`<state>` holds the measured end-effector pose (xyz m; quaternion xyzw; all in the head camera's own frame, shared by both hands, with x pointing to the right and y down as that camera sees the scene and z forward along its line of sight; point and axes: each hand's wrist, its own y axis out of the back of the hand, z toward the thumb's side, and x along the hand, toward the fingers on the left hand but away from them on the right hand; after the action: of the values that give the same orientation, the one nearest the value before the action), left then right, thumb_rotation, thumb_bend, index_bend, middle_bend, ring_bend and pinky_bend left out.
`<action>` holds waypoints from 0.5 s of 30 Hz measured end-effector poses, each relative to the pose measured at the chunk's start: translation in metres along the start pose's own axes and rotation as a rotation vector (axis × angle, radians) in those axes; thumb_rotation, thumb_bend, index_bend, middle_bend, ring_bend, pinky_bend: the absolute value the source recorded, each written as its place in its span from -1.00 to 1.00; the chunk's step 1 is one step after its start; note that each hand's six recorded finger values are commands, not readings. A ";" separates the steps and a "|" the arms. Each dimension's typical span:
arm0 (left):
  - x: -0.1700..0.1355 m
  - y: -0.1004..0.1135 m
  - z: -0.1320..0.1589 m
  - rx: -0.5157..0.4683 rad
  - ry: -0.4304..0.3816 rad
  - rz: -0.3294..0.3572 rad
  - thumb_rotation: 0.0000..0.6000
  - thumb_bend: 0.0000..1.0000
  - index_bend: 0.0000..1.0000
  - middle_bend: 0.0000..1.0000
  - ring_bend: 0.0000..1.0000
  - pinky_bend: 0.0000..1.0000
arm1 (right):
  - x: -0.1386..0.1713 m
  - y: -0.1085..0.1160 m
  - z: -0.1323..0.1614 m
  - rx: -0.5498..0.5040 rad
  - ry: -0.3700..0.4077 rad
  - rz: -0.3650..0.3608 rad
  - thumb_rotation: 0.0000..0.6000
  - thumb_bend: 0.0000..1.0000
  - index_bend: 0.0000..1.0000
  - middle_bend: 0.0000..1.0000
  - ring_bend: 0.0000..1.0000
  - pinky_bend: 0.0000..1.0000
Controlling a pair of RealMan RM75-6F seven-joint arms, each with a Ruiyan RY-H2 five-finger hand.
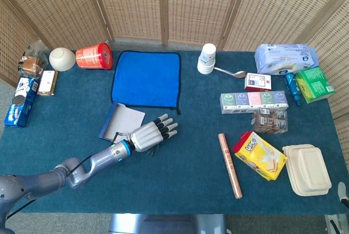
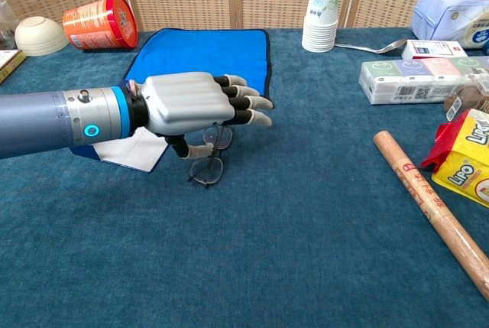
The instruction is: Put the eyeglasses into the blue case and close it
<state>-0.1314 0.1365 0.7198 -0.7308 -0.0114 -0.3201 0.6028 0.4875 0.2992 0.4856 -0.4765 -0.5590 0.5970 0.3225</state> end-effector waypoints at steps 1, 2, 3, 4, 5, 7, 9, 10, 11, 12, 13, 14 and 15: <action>0.001 0.001 0.002 -0.003 -0.003 0.001 1.00 -0.24 -0.86 -1.00 -1.00 -1.00 | 0.000 0.000 0.000 0.000 -0.001 0.000 1.00 -0.24 -1.00 -0.93 -1.00 -0.90; 0.002 0.001 0.003 -0.009 -0.003 0.003 1.00 -0.24 -0.86 -1.00 -1.00 -1.00 | 0.001 0.000 -0.001 0.000 -0.002 0.000 1.00 -0.24 -1.00 -0.93 -1.00 -0.90; 0.003 0.002 0.004 -0.020 -0.003 0.005 1.00 -0.24 -0.86 -1.00 -1.00 -1.00 | 0.001 0.000 -0.001 -0.001 -0.003 0.000 1.00 -0.24 -1.00 -0.93 -1.00 -0.90; 0.004 0.003 0.006 -0.029 -0.003 0.007 1.00 -0.24 -0.86 -1.00 -1.00 -1.00 | 0.001 0.000 -0.002 -0.002 -0.003 -0.001 1.00 -0.24 -1.00 -0.93 -1.00 -0.90; 0.005 0.004 0.007 -0.038 -0.001 0.010 1.00 -0.24 -0.86 -1.00 -1.00 -1.00 | 0.001 0.000 -0.002 -0.002 -0.004 -0.001 1.00 -0.24 -1.00 -0.93 -1.00 -0.90; 0.009 0.007 0.009 -0.062 0.004 0.017 1.00 -0.24 -0.86 -1.00 -1.00 -1.00 | 0.001 0.000 -0.003 -0.003 -0.004 -0.001 1.00 -0.24 -1.00 -0.93 -1.00 -0.90; 0.012 0.010 0.011 -0.086 0.009 0.024 1.00 -0.24 -0.85 -1.00 -1.00 -1.00 | 0.002 0.000 -0.003 -0.005 -0.006 -0.002 1.00 -0.24 -1.00 -0.93 -1.00 -0.90; 0.014 0.012 0.012 -0.094 0.010 0.027 1.00 -0.24 -0.84 -1.00 -1.00 -1.00 | 0.002 0.000 -0.004 -0.005 -0.007 -0.002 1.00 -0.24 -1.00 -0.93 -1.00 -0.90; 0.016 0.014 0.014 -0.100 0.010 0.030 1.00 -0.24 -0.82 -1.00 -1.00 -1.00 | 0.002 0.000 -0.004 -0.006 -0.008 -0.002 1.00 -0.24 -1.00 -0.93 -1.00 -0.90; 0.017 0.015 0.014 -0.099 0.010 0.032 1.00 -0.24 -0.79 -1.00 -1.00 -1.00 | 0.003 0.001 -0.004 -0.006 -0.009 -0.004 1.00 -0.24 -1.00 -0.93 -1.00 -0.90; 0.017 0.017 0.014 -0.099 0.010 0.034 1.00 -0.24 -0.76 -1.00 -1.00 -1.00 | 0.003 0.001 -0.005 -0.007 -0.009 -0.005 1.00 -0.24 -1.00 -0.93 -1.00 -0.90; 0.017 0.018 0.014 -0.102 0.010 0.035 1.00 -0.24 -0.74 -1.00 -1.00 -1.00 | 0.004 0.001 -0.005 -0.008 -0.010 -0.006 1.00 -0.24 -1.00 -0.93 -1.00 -0.90; 0.016 0.019 0.014 -0.108 0.010 0.035 1.00 -0.24 -0.72 -1.00 -1.00 -1.00 | 0.004 0.002 -0.005 -0.008 -0.010 -0.008 1.00 -0.24 -1.00 -0.93 -1.00 -0.90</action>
<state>-0.1045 0.1375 0.7098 -0.7606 0.0218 -0.3135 0.5681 0.4914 0.3048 0.4834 -0.4725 -0.5648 0.5961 0.3201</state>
